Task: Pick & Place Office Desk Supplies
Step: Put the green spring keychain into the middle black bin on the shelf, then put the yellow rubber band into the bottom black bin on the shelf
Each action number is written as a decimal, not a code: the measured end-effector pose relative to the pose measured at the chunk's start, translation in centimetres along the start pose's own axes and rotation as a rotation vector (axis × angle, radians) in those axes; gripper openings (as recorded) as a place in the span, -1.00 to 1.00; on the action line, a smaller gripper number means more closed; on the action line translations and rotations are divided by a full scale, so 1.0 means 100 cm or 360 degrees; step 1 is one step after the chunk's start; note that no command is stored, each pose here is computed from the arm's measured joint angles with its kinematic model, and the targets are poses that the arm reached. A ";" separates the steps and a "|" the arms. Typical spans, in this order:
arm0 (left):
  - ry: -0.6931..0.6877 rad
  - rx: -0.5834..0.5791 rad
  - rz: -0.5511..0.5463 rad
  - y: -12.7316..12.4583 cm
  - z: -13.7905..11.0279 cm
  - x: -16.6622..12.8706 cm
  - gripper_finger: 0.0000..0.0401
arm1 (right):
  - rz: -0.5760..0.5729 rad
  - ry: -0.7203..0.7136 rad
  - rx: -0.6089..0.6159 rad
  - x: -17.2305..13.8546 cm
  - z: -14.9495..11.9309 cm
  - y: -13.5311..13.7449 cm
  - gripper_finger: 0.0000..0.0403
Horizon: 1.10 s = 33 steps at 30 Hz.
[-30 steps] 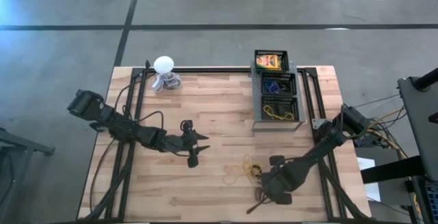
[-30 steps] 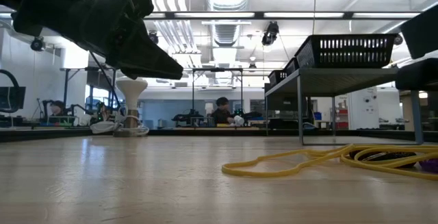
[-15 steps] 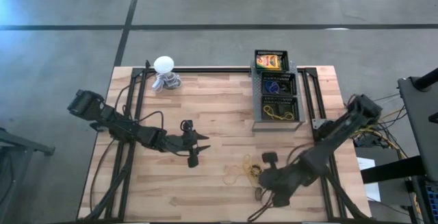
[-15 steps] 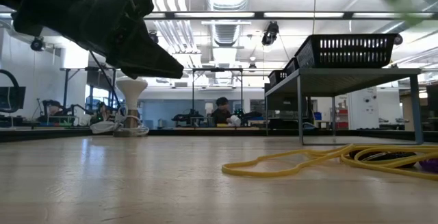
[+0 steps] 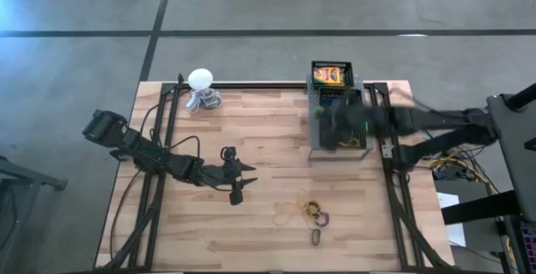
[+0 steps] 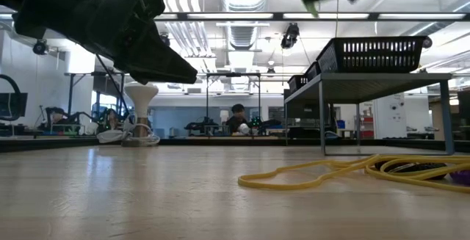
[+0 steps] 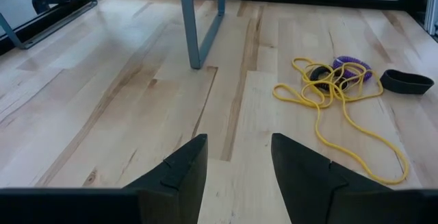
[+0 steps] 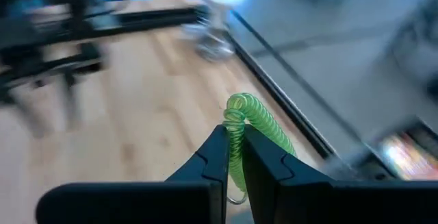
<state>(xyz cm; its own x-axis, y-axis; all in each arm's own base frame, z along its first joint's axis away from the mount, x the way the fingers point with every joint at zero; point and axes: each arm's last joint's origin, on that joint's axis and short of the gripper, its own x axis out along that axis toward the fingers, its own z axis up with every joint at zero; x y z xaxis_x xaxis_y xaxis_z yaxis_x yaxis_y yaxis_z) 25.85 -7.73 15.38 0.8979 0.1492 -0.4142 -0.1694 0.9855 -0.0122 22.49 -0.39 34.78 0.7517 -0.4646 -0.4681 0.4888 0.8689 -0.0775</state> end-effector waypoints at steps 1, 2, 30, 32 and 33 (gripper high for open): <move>0.0000 0.0000 0.0000 0.000 0.000 0.000 -0.16 | -0.0002 0.0043 0.0079 0.006 0.001 -0.019 -0.89; 0.0002 0.0001 0.0001 0.000 0.000 0.000 -0.16 | 0.0002 0.0094 0.0158 0.012 0.000 -0.038 -0.89; 0.0007 0.0007 0.0001 0.000 0.000 0.000 -0.16 | -0.0270 0.0810 0.0614 0.024 -0.046 -0.139 -0.25; 0.0007 0.0011 0.0001 0.000 0.000 0.000 -0.16 | -0.0266 0.0738 0.0563 0.019 -0.040 -0.132 -0.23; 0.0007 0.0011 0.0001 0.000 0.000 0.000 -0.16 | -0.0248 0.0694 0.0527 0.017 -0.037 -0.125 -0.23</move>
<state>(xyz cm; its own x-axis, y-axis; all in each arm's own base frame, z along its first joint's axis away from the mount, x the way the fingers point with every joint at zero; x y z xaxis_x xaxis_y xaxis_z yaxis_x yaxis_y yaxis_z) 25.82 -7.75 15.34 0.8960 0.1492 -0.4182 -0.1669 0.9860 -0.0059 16.01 -11.42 31.72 0.4415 -0.4087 -0.7988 0.7450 0.6631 0.0725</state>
